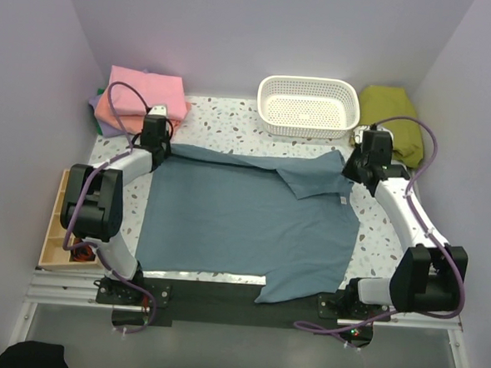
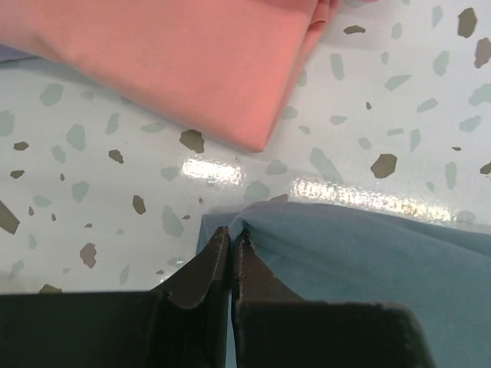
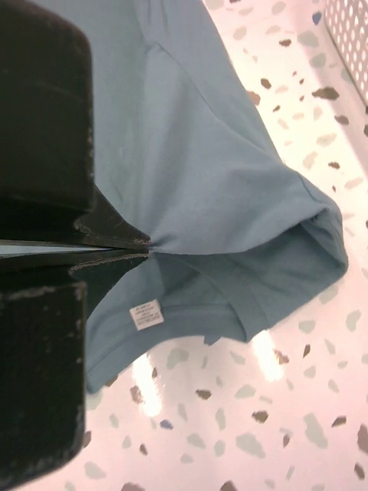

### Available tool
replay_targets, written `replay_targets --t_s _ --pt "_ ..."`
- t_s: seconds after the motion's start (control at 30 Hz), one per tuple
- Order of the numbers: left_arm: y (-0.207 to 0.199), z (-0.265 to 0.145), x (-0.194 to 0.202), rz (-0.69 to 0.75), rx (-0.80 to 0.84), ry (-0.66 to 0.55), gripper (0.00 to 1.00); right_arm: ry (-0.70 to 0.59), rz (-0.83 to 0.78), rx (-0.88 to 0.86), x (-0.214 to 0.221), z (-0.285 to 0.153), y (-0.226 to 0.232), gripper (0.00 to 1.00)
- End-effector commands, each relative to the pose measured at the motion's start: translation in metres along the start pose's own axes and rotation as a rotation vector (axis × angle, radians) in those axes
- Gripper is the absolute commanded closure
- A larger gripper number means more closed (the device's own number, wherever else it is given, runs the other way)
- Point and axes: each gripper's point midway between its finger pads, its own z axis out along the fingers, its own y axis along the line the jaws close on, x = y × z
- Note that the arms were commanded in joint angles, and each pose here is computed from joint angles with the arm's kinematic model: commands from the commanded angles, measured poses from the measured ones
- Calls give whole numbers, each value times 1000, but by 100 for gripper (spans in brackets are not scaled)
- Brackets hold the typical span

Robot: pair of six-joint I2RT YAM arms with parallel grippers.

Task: Fold and stack the t-shirts
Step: Grap the side of the flattened tshirt furthest away from the robot with both arms

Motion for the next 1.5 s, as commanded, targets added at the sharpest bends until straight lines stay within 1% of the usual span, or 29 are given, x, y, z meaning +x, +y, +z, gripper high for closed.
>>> replay_targets --t_s 0.0,0.1,0.17,0.27,0.4,0.53,0.67,0.7,0.73,0.77,0.8,0.83,0.9,0.93,1.0,1.23,1.33,1.47 --pt "25 2 -9 -8 -128 -56 100 -41 -5 143 -5 -15 -29 100" --pt "32 4 -2 6 -171 -44 100 -42 -3 171 -3 -16 -35 100" --pt "32 4 3 13 -166 -34 100 -34 -3 175 0 -15 -36 100" --pt "28 3 7 11 -141 -24 100 -16 -7 182 5 -17 -39 100" --pt "13 0 14 6 -52 0 100 21 -16 168 16 -20 -39 100" --pt "8 -4 26 -27 -22 42 100 53 -29 187 30 -22 -47 100" --pt "4 -4 33 -32 3 56 100 48 -32 188 35 -20 -50 100" --pt "4 -4 36 -30 5 65 100 68 -36 179 41 -16 -48 97" --pt "3 -4 37 -33 7 69 97 81 -35 148 44 -12 -43 75" --pt "3 -4 39 -35 8 73 92 93 -34 138 47 -9 -41 69" --pt "5 -6 41 -38 1 75 85 117 -37 132 53 -3 -40 67" --pt "6 -7 46 -50 -5 82 75 127 -36 125 56 1 -39 63" --pt "4 -11 43 -60 11 53 69 144 -32 106 61 11 -35 61" --pt "4 -13 47 -60 18 59 64 133 -30 81 58 15 -30 58" --pt "1 -14 45 -68 36 52 64 149 -21 49 62 19 -23 57" --pt "-2 -14 44 -68 48 53 64 173 3 -23 67 42 -8 56" --pt "-2 -13 46 -63 49 57 64 180 4 -31 70 49 -6 57" --pt "-2 -11 49 -54 52 68 66 225 3 -18 81 59 -9 57"
